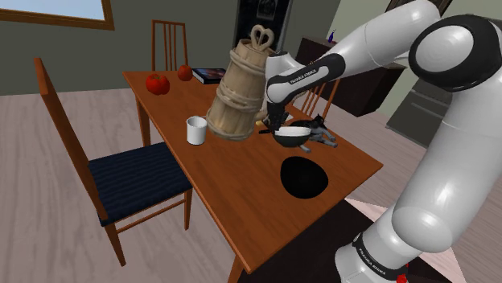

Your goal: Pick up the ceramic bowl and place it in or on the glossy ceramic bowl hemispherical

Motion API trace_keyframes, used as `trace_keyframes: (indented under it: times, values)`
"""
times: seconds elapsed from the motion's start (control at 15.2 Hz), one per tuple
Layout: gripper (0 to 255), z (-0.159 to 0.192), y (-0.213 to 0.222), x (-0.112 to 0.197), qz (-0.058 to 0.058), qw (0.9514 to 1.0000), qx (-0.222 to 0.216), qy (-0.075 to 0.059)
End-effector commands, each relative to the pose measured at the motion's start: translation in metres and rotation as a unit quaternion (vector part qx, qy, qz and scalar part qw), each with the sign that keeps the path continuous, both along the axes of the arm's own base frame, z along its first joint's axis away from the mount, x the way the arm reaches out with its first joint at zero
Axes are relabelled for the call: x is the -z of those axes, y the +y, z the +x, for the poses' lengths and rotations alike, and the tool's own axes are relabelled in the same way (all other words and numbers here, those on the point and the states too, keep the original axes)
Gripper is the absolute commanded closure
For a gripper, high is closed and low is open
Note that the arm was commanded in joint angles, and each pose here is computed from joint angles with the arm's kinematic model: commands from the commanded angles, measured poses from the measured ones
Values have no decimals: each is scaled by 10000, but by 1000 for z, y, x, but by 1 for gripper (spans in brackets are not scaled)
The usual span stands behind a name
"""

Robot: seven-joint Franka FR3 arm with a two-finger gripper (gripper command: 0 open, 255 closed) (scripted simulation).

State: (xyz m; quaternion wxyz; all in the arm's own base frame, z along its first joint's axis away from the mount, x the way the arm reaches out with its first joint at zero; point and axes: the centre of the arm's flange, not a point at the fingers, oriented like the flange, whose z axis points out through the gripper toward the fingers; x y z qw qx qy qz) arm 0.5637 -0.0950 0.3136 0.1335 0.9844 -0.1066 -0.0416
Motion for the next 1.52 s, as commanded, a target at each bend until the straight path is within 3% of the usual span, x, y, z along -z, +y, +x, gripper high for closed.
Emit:
trace_keyframes:
  times: [0.0,1.12,1.45]
  values:
    - [255,0,-2,-12,0,10000,0,0]
    - [255,0,-2,-99,0,10000,0,0]
    - [255,-54,36,-102,0,10000,0,0]
